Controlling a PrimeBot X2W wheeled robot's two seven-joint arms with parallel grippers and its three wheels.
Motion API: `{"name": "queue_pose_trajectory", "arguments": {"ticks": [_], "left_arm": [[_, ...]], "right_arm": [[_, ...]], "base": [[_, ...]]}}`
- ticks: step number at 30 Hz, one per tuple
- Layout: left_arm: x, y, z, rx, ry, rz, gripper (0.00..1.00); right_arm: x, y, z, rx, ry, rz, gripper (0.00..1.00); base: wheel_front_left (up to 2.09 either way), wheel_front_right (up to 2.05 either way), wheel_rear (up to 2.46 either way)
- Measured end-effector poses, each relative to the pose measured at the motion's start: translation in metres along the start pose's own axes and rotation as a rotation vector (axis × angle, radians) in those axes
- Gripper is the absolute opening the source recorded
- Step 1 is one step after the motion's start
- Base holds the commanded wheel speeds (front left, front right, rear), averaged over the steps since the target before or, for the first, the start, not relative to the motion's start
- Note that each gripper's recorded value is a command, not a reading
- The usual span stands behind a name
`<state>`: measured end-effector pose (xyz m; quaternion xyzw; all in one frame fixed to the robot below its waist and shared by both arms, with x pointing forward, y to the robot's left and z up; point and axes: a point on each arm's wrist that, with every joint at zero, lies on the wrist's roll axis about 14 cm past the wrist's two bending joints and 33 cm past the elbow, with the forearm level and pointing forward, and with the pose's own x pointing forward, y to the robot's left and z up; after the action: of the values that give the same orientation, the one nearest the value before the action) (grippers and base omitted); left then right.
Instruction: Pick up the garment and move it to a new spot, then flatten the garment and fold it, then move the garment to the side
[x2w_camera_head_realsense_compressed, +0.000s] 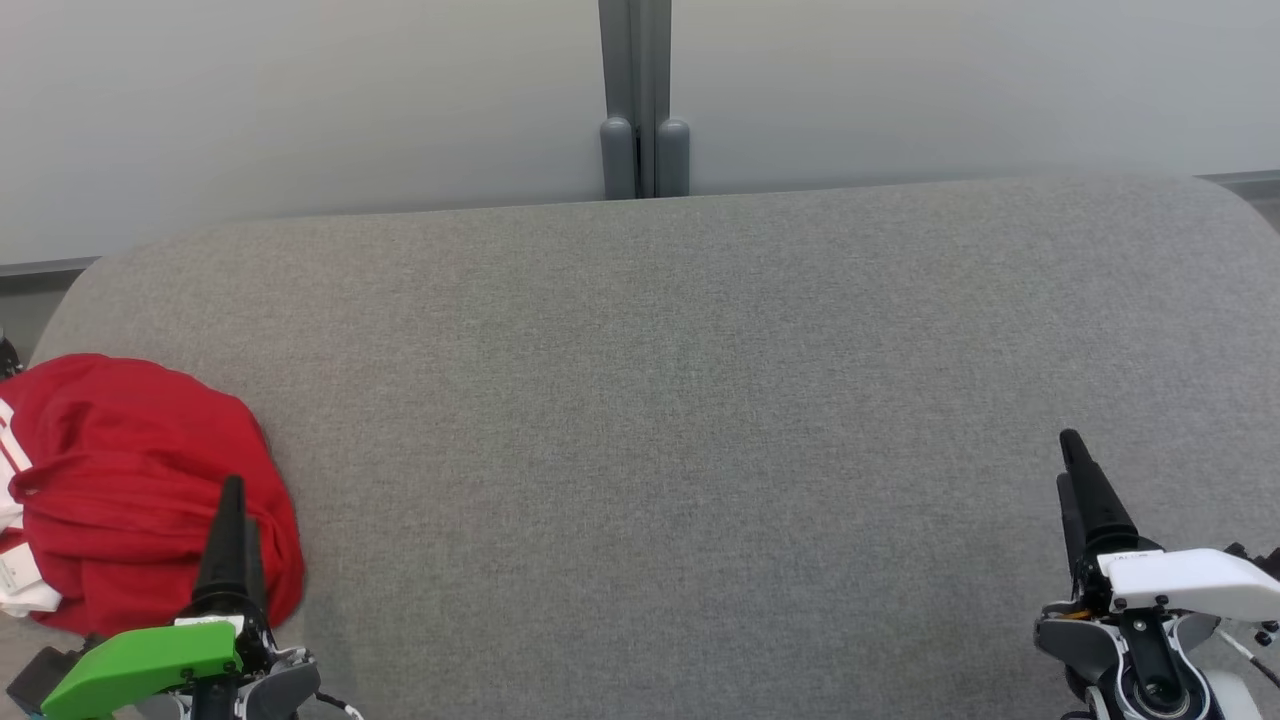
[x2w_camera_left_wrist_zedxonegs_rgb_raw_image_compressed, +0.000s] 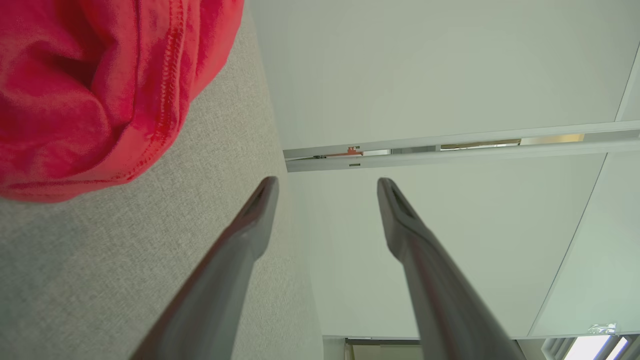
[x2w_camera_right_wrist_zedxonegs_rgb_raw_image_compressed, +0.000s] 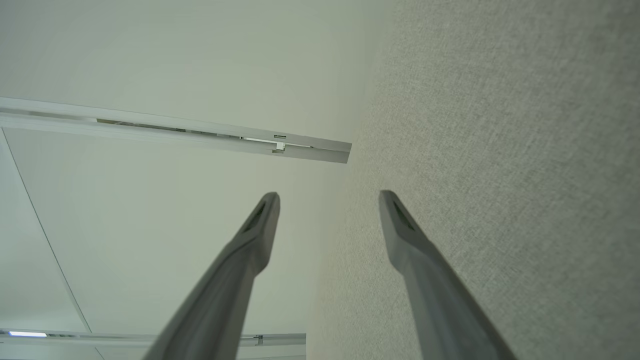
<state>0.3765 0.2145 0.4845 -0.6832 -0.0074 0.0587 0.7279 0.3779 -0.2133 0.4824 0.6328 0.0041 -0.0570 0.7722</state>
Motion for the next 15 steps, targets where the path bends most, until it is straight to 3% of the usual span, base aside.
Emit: {"name": "queue_pose_trajectory", "arguments": {"ticks": [8,15], "left_arm": [[0.002,-0.008,0.010,0.095,-0.042,-0.024,1.00],[0.006,-0.039,0.012,0.239,-0.066,-0.117,1.00]], "right_arm": [[0.007,0.038,0.010,-0.267,-0.042,0.108,1.00],[0.010,0.073,-0.005,-0.524,-0.040,0.222,1.00]], "base": [[0.00,0.00,0.00],[0.00,0.00,0.00]]}}
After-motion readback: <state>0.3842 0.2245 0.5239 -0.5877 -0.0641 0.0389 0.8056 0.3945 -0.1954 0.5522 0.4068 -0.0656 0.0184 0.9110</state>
